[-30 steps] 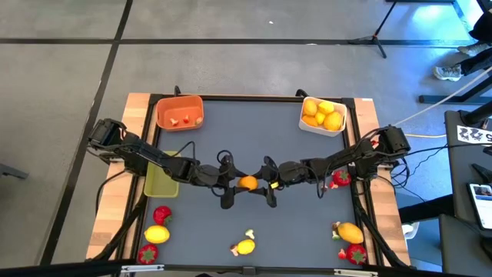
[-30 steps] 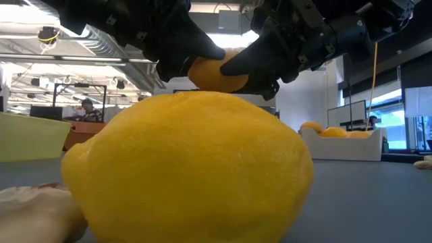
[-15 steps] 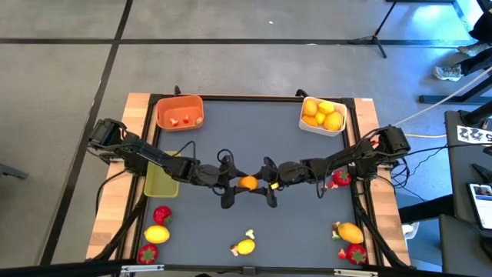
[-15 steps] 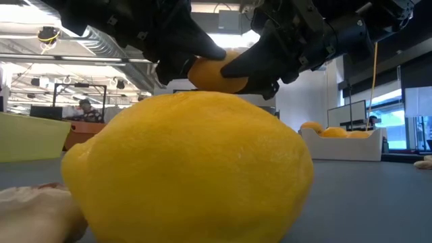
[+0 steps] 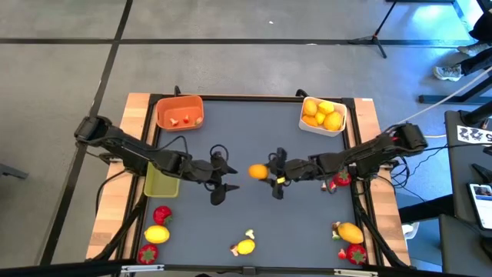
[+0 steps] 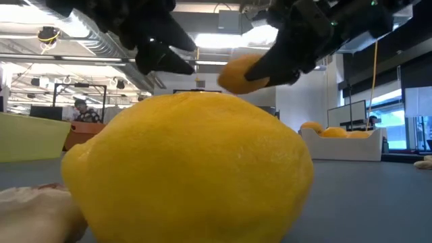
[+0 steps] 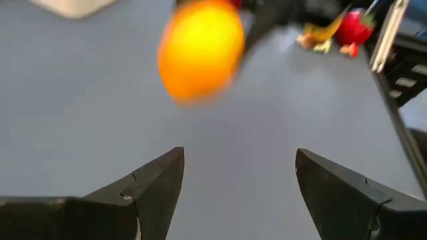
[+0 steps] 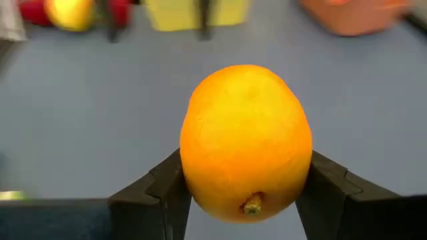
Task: Sort produce into baskets
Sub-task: Put the lemon into the white bin
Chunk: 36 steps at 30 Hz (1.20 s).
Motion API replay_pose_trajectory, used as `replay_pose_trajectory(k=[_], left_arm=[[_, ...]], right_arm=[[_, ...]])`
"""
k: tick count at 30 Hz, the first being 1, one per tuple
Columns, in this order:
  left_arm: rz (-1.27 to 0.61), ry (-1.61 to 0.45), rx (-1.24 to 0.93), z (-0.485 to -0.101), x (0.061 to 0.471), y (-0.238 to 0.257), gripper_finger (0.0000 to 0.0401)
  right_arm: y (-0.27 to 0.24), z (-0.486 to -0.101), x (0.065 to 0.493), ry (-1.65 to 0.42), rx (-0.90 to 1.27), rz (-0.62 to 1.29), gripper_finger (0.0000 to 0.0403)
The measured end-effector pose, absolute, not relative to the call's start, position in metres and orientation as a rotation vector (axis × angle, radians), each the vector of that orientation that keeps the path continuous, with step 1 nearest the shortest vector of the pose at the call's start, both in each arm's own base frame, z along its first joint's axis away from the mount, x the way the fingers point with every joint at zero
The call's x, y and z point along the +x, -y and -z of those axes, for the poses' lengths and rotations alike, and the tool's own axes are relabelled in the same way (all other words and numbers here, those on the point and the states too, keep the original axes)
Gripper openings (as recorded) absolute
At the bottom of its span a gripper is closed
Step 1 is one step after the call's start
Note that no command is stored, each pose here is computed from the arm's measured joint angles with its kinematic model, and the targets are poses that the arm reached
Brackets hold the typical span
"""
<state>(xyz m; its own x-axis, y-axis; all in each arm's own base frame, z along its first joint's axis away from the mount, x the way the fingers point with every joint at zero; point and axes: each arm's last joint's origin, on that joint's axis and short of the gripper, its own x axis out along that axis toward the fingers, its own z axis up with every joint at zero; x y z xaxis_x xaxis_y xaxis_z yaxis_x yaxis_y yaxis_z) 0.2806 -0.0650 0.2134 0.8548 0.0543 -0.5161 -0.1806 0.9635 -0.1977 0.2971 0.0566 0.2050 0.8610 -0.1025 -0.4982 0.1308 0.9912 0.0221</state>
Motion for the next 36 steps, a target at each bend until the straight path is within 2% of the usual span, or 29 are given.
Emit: replay_pose_trajectory(k=[5, 12, 22, 28, 36], left_arm=[[-0.153, -0.589, -0.26, -0.206, 0.279, 0.065, 0.028], [-0.167, -0.613, -0.272, -0.196, 0.283, 0.066, 0.028], [-0.176, -0.625, -0.277, -0.192, 0.285, 0.066, 0.028], [-0.176, -0.624, -0.278, -0.192, 0.285, 0.066, 0.028], [-0.176, -0.623, -0.278, -0.192, 0.285, 0.066, 0.028]], right_arm=[[-0.04, -0.227, 0.264, -0.593, -0.024, 0.354, 0.0209], [0.001, -0.249, 0.212, -0.69, 0.034, 0.668, 0.021], [0.06, -0.246, 0.178, -0.846, 0.105, 1.002, 0.021], [0.086, -0.238, 0.171, -0.927, 0.148, 1.132, 0.0211], [0.112, -0.22, 0.171, -1.034, 0.223, 1.204, 0.0211]])
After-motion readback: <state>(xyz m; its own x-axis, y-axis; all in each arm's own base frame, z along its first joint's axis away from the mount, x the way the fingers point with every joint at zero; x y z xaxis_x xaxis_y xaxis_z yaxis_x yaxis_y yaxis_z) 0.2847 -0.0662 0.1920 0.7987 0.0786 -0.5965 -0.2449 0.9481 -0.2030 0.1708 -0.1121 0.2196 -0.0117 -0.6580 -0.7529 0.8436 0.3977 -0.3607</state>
